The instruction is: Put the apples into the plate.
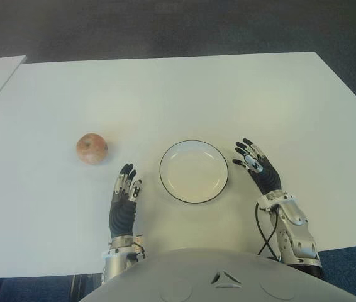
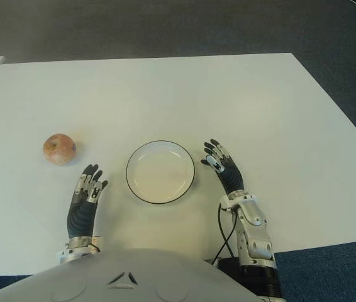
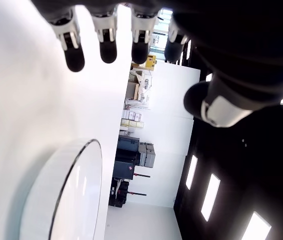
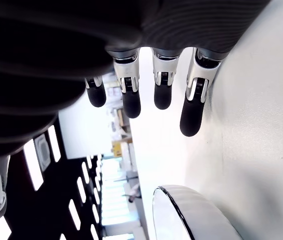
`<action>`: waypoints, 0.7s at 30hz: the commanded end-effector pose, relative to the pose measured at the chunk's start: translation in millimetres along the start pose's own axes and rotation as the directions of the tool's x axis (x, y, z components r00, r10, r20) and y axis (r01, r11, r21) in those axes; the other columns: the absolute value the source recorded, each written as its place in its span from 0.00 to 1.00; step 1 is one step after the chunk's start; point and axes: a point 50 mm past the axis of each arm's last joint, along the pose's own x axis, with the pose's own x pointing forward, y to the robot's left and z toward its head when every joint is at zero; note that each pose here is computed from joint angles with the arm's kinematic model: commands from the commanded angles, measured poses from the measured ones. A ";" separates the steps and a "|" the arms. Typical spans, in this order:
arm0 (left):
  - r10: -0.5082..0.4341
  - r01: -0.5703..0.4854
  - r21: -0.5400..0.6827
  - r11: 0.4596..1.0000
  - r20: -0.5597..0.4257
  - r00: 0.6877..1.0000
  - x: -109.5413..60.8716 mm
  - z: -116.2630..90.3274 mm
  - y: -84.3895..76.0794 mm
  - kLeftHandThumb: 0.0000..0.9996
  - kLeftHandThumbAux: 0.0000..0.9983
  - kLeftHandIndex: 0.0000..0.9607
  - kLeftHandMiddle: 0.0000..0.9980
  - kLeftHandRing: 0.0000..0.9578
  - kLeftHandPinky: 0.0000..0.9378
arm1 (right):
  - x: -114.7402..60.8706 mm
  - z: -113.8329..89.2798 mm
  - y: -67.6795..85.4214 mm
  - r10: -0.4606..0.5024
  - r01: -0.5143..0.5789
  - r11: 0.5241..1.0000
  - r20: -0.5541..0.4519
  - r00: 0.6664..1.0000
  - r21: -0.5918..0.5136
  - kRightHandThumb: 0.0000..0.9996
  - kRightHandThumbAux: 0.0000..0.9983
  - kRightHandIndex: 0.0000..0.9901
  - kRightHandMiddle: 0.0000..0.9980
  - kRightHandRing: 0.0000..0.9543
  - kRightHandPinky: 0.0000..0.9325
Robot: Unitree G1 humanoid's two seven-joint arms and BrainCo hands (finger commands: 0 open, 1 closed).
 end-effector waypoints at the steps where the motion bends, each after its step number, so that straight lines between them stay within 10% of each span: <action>1: -0.002 0.004 -0.072 0.997 0.019 1.000 2.1 3.0 -15.9 0.31 0.53 0.06 0.03 0.05 0.11 | -4.4 -11.0 -0.4 -0.007 0.007 1.000 -0.064 0.998 0.005 0.11 0.52 0.04 0.13 0.07 0.00; 21: 0.001 0.002 -0.110 0.994 0.031 1.000 0.1 3.2 -3.3 0.20 0.48 0.06 0.02 0.03 0.11 | -7.5 -9.9 5.4 0.001 0.000 1.000 -0.061 0.998 0.018 0.12 0.51 0.05 0.14 0.08 0.01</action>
